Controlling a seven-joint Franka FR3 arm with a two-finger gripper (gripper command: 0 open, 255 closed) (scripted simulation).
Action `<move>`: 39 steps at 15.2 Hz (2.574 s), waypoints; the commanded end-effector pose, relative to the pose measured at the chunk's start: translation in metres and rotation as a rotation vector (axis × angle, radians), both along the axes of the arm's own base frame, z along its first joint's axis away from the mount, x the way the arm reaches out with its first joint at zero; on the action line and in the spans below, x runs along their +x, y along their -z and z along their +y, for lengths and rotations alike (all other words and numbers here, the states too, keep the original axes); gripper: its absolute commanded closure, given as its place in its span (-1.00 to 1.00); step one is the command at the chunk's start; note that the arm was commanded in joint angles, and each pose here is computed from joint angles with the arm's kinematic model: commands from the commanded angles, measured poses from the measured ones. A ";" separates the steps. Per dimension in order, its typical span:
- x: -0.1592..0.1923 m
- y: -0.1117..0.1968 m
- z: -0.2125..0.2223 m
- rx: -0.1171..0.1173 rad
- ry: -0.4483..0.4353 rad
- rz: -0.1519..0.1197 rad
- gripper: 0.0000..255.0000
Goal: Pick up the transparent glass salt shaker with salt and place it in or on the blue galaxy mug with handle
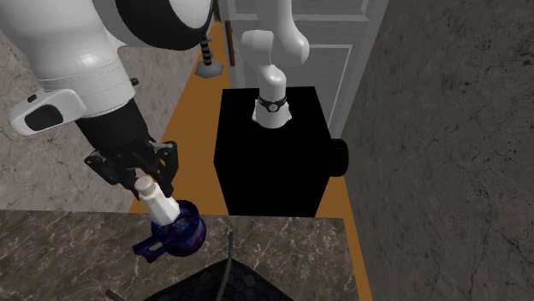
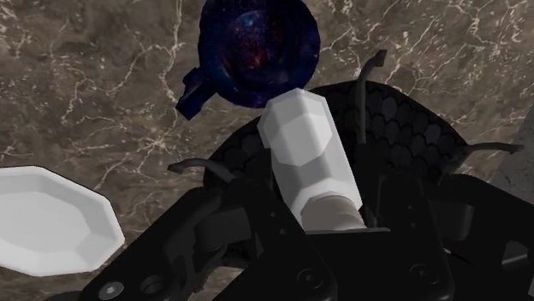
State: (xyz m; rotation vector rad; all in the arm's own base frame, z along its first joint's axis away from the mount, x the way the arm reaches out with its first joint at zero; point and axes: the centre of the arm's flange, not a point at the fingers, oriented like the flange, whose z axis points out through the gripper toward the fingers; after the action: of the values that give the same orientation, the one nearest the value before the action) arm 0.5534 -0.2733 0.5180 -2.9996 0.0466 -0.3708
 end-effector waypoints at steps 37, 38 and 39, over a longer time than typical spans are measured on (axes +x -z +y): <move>-0.015 0.034 -0.029 -0.001 -0.002 -0.001 -1.00; -0.015 0.034 -0.029 -0.001 -0.002 -0.001 -1.00; -0.015 0.034 -0.029 -0.001 -0.002 -0.001 -1.00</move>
State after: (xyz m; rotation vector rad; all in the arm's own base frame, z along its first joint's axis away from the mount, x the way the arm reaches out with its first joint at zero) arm 0.5390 -0.3024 0.4840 -2.9998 0.0431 -0.3722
